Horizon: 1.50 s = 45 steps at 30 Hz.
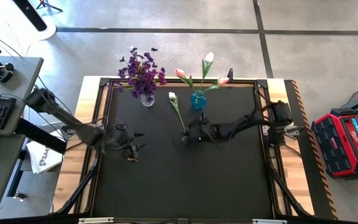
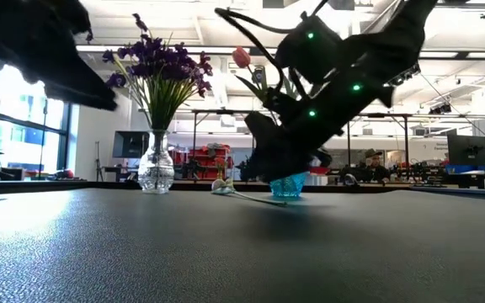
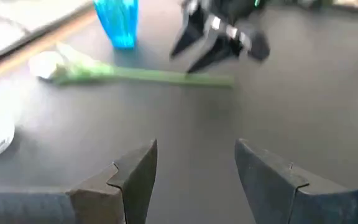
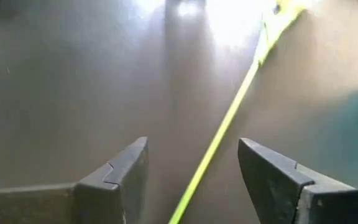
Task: Sort flowers into vase by color
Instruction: Put the white flower into the blue vase
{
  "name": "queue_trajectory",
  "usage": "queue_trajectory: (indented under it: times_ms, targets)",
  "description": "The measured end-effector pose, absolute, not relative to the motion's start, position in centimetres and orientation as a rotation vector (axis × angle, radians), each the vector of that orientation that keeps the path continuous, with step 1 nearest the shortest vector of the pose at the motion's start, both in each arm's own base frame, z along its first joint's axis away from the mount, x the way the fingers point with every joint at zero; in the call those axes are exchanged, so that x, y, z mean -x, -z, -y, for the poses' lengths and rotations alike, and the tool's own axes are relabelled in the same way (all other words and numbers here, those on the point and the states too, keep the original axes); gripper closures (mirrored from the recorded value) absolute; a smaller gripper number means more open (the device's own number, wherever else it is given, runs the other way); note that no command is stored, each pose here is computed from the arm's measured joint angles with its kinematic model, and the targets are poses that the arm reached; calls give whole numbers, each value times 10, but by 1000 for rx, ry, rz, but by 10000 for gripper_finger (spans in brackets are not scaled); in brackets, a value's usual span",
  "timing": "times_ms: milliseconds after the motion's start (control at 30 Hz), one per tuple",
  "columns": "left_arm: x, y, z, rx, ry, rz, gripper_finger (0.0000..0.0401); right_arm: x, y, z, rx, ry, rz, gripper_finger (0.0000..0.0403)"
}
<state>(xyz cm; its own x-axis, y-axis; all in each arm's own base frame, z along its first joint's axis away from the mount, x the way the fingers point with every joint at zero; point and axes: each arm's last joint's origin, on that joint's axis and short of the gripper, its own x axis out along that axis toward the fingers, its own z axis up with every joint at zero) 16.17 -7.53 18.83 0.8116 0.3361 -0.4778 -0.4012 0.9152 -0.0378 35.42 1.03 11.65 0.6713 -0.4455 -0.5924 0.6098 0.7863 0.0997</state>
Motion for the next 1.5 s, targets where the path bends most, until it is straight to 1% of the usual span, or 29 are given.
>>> queue_trajectory:
  times_ms: [100,200,333,433,567,733,800,933,1067,1133,1233,1400,1500]
  targets:
    - [-164,-166,70,112,-439,-342,199,-358,-119,8,-278,563,-575,199]
    - [-165,-156,62,77,-497,-253,199,-360,-118,23,-250,536,-579,214]
    - [-168,-153,53,73,-579,-185,199,-359,-103,36,-248,512,-639,237]
    - [-171,-153,49,50,-593,-181,199,-359,-98,39,-244,516,-658,259]
    - [-173,-154,48,53,-569,-175,199,-356,-96,30,-159,496,-728,307]
    - [-175,-158,49,104,-537,-139,199,-342,-91,9,-100,513,-907,388]
    - [-175,-160,49,95,-533,-127,199,-337,-93,-1,-93,514,-953,396]
    - [-176,-162,50,67,-509,-127,199,-323,-109,-26,-80,424,-1013,376]
    - [-176,-160,51,61,-481,-143,199,-310,-132,-41,-118,381,-1014,364]
    - [-176,-160,51,66,-460,-149,199,-309,-146,-43,-147,385,-964,351]
    - [-176,-159,52,78,-435,-155,199,-311,-154,-38,-176,415,-903,312]
    - [-176,-159,52,64,-429,-159,199,-327,-146,-22,-246,483,-792,234]
    - [-177,-159,51,60,-432,-162,199,-335,-133,-11,-263,554,-757,214]
